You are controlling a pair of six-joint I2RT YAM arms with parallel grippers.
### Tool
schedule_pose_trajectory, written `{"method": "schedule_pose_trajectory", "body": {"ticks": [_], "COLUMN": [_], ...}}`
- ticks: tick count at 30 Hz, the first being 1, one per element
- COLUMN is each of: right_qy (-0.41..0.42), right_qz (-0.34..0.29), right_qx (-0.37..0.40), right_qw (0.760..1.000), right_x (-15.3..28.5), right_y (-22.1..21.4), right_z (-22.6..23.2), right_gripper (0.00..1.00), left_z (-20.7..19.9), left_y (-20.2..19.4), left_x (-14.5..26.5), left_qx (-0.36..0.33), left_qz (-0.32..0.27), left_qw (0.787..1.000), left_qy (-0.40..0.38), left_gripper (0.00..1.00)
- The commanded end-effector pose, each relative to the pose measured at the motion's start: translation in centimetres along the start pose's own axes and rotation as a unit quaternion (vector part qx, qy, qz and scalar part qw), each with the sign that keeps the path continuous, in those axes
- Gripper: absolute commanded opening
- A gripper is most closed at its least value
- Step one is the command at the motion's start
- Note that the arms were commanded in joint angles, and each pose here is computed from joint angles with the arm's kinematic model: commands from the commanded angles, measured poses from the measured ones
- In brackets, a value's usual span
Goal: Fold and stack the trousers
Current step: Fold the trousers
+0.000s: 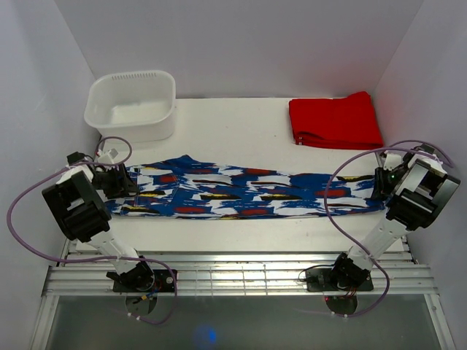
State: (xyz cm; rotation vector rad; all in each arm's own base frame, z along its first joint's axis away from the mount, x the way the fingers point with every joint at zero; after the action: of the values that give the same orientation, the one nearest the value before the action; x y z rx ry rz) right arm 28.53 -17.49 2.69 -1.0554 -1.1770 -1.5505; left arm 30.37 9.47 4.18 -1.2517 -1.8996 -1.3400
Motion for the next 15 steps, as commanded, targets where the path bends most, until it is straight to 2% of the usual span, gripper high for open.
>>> {"method": "schedule_pose_trajectory", "body": {"ticks": [1,3,4,5,11,15], "right_qy": [0.117,0.136,0.140,0.144,0.146,0.207], "right_qz": [0.054,0.058,0.050,0.045,-0.034,-0.099], "right_qx": [-0.043,-0.046,-0.047,-0.046,-0.025,0.005], "right_qw": [0.991,0.988,0.988,0.988,0.988,0.973], "right_x": [-1.6,-1.1,-0.7,-0.3,5.7,10.8], "right_y": [-2.8,-2.8,-2.3,-2.1,1.4,4.0], "right_z": [3.8,4.5,4.6,4.5,4.8,8.6], "right_gripper": [0.36,0.27,0.12,0.08,0.08,0.08], "left_z": [3.9,3.6,3.5,3.4,2.1,0.2], "left_y": [-1.4,-1.1,-1.1,-0.9,0.4,1.7], "left_x": [-0.4,-0.4,-0.4,-0.3,0.8,2.2], "left_qx": [-0.009,-0.009,-0.007,-0.007,-0.025,-0.056], "left_qz": [0.030,0.023,0.023,0.021,-0.005,-0.038], "left_qw": [0.997,0.997,0.998,0.998,0.999,0.997], "left_qy": [0.075,0.068,0.065,0.064,0.047,0.022], "left_gripper": [0.69,0.69,0.69,0.69,0.75,0.87]}}
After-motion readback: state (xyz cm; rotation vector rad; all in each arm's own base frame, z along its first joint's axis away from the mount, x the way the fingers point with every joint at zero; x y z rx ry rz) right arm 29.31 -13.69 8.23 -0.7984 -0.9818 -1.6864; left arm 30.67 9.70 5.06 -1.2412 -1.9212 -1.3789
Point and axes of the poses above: each gripper's point midway between its finger pads, its own x axis back along the fingers, its own z axis along the line the jaws close on, y = z × x, the point moved 1 cm from there along x, back along the fingers, and after that the axes turned 9 degrees about -x, right-handed, at the moved point
